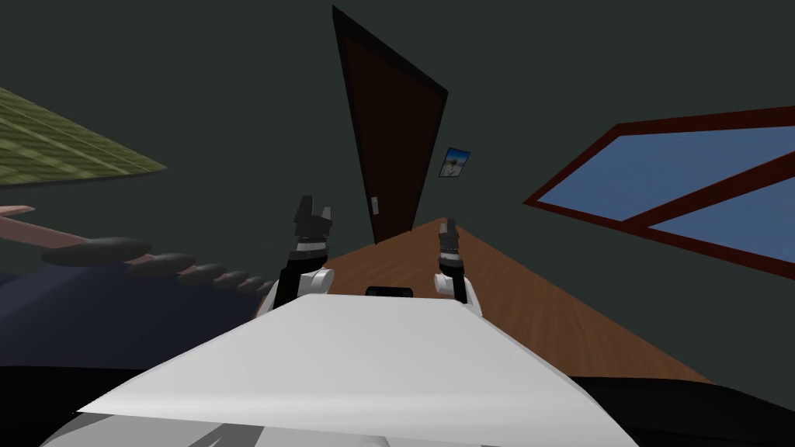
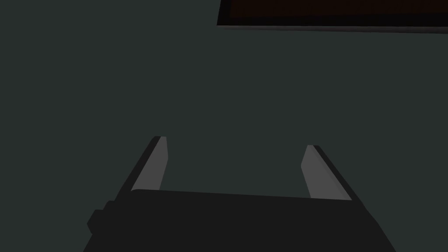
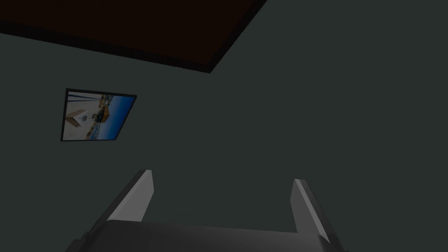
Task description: Pull the door open
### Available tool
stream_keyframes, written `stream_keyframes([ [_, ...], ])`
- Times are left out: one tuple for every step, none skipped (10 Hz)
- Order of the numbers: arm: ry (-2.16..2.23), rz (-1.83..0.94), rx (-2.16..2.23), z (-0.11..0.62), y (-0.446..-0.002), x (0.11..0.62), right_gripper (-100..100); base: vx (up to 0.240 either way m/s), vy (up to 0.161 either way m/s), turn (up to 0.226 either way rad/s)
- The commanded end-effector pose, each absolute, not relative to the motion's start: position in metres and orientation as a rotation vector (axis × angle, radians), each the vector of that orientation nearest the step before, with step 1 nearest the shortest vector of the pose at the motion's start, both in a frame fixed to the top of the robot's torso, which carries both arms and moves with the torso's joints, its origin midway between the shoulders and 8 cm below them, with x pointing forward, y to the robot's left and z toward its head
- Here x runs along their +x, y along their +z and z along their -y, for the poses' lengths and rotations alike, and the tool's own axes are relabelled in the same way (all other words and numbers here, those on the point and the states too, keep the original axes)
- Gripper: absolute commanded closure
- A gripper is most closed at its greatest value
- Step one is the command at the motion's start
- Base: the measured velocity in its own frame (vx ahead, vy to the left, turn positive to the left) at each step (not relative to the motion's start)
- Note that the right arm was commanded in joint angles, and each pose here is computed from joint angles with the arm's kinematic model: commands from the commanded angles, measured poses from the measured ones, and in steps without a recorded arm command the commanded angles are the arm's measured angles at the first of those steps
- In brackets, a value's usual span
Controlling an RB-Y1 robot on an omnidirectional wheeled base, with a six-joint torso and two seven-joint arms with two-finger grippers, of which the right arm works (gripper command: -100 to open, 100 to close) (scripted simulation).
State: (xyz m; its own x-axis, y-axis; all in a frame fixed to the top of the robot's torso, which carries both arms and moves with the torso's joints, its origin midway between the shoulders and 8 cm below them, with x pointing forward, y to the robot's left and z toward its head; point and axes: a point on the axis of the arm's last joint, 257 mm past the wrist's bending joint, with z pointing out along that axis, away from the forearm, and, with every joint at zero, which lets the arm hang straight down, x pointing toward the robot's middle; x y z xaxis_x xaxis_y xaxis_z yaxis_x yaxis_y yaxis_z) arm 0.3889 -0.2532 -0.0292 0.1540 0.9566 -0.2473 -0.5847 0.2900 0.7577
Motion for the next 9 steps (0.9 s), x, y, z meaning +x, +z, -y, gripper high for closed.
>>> stream_keyframes([
  [1.165, -0.854, 0.538, 0.241, -0.041, 0.401, -100, 0.119, 0.063, -0.060],
  [1.154, -0.873, 0.526, 0.236, -0.046, 0.406, -100, 0.114, 0.064, -0.053],
  [1.143, -0.893, 0.514, 0.230, -0.052, 0.411, -100, 0.103, 0.062, -0.040],
  [1.132, -0.912, 0.502, 0.225, -0.057, 0.415, -100, 0.113, 0.067, -0.036],
  [1.121, -0.931, 0.488, 0.219, -0.063, 0.420, -100, 0.101, 0.060, -0.043],
  [1.109, -0.952, 0.473, 0.213, -0.069, 0.425, -100, 0.091, 0.059, -0.062],
  [1.097, -0.973, 0.457, 0.207, -0.075, 0.430, -100, 0.085, 0.061, -0.054],
  [1.085, -0.994, 0.440, 0.201, -0.081, 0.435, -100, 0.101, 0.066, -0.040],
  [1.073, -1.015, 0.423, 0.194, -0.087, 0.439, -100, 0.114, 0.075, -0.044],
])
